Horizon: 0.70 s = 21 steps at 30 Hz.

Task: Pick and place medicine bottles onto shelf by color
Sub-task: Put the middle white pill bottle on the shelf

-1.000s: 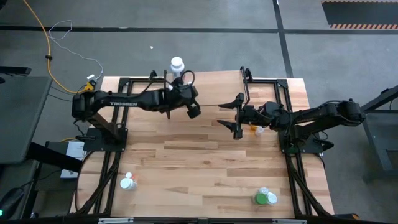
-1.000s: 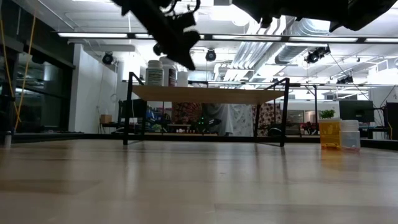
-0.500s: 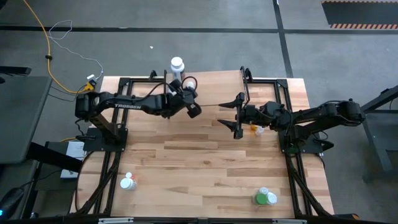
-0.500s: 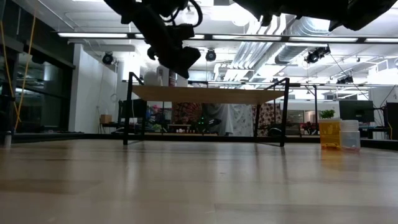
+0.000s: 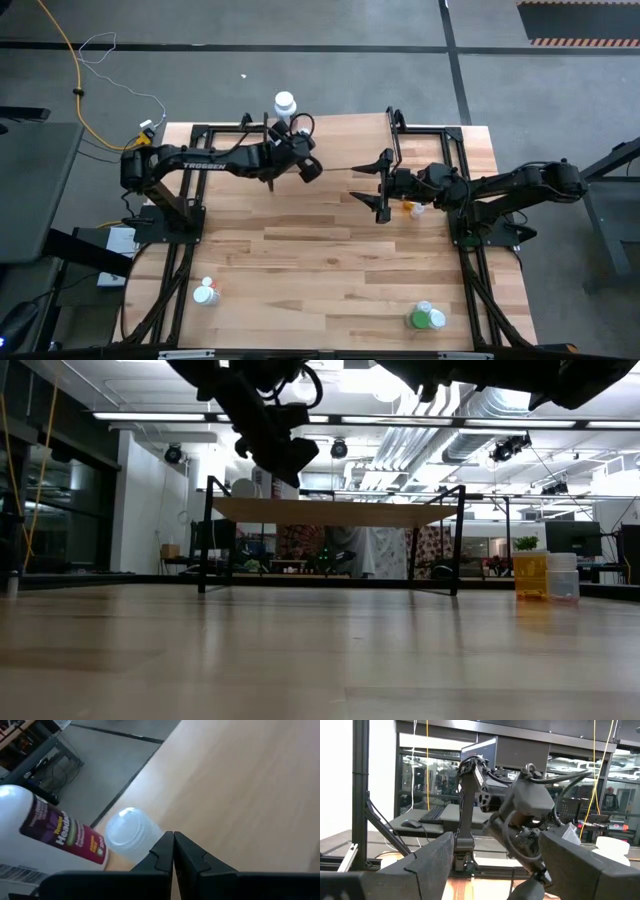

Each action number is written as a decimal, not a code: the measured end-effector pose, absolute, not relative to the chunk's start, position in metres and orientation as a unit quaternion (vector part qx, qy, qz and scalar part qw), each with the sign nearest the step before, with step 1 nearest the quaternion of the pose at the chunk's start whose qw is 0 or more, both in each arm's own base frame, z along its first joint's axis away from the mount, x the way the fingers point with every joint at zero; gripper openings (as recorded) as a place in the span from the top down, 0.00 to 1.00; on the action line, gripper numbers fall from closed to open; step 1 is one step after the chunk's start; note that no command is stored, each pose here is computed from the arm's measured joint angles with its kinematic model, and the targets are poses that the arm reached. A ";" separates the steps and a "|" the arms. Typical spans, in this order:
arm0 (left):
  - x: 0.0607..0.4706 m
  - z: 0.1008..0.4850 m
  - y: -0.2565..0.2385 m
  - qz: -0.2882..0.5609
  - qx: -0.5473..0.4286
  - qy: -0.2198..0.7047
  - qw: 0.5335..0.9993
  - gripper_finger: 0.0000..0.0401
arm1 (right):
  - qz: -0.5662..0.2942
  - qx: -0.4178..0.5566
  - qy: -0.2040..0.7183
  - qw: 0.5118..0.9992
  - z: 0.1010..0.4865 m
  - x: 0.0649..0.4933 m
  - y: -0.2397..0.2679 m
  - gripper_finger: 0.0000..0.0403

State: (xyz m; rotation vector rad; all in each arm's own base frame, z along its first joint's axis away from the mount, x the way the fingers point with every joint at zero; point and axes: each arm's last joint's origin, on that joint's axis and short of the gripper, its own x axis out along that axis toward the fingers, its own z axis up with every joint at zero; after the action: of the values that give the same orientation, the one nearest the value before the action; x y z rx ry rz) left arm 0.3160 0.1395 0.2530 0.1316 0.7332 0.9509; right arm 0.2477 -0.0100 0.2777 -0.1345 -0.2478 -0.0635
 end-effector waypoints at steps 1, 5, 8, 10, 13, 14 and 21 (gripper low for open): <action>0.315 0.253 0.142 0.450 0.060 0.345 0.821 1.00 | -0.032 -0.067 -0.123 0.990 0.278 0.248 -0.010 0.30; 0.310 0.254 0.153 0.462 0.058 0.345 0.814 1.00 | -0.032 -0.067 -0.124 0.990 0.278 0.248 -0.010 0.30; 0.307 0.254 0.160 0.471 0.059 0.344 0.810 1.00 | -0.032 -0.067 -0.124 0.990 0.278 0.248 -0.010 0.30; 0.305 0.254 0.164 0.475 0.057 0.345 0.808 1.00 | -0.032 -0.067 -0.124 0.990 0.278 0.248 -0.010 0.30; 0.303 0.254 0.168 0.474 0.051 0.344 0.809 1.00 | -0.032 -0.067 -0.124 0.990 0.278 0.248 -0.010 0.30; 0.303 0.254 0.168 0.471 0.049 0.344 0.811 1.00 | -0.032 -0.067 -0.124 0.990 0.278 0.248 -0.010 0.30; 0.307 0.268 0.145 0.442 0.058 0.333 0.831 1.00 | -0.031 -0.067 -0.124 0.990 0.278 0.248 -0.010 0.30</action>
State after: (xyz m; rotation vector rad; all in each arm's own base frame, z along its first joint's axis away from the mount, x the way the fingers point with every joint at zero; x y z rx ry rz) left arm 0.3069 0.1446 0.2675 0.1240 0.7072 0.9374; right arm 0.2476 -0.0099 0.2778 -0.1343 -0.2482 -0.0631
